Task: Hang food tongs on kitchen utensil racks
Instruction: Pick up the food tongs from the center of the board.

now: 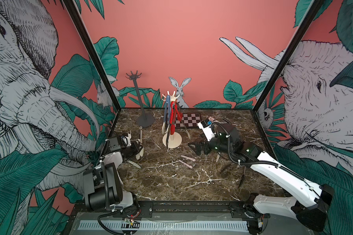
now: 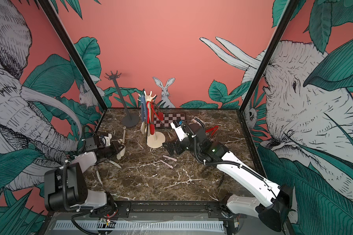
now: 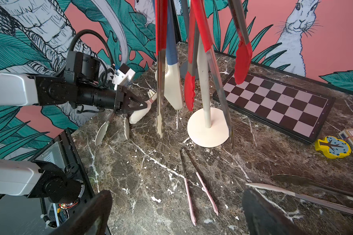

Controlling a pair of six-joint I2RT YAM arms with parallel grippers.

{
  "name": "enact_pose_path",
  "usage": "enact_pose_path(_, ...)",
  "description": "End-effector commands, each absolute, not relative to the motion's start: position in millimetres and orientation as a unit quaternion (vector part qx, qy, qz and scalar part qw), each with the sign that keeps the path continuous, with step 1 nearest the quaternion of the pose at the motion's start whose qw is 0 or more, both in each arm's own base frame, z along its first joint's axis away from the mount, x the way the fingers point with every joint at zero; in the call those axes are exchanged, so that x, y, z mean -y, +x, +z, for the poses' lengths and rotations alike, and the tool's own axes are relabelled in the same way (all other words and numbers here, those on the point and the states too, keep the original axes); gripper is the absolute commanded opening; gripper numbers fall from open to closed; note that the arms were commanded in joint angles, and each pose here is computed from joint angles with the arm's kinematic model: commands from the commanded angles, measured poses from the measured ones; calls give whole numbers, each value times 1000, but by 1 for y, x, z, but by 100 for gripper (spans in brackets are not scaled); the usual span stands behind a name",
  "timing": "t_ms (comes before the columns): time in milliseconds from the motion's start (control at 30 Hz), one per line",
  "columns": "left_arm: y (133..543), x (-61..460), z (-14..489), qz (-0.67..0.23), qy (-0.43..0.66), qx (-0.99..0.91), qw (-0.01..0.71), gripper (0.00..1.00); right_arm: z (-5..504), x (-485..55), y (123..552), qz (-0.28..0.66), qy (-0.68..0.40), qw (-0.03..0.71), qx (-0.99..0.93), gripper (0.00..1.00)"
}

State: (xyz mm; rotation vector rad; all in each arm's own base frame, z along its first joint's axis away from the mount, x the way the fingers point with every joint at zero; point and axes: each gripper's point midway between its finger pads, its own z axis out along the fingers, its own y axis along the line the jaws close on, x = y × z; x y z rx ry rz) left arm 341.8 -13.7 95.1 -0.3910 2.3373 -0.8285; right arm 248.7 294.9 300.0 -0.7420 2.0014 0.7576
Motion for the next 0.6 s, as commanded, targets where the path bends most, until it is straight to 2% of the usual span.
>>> enact_pose_path(0, 350, 15, 143, -294, -87, -873, 379, 7, 314, -295, 256, 300, -294, 448, -789, 99)
enact_pose_path(200, 346, 21, 200, -263, -21, -839, 475, 6, 315, -295, 256, 295, -303, 455, -783, 99)
enact_pose_path(567, 321, 57, 292, -287, 125, -742, 593, 2, 312, -296, 257, 291, -315, 457, -779, 99)
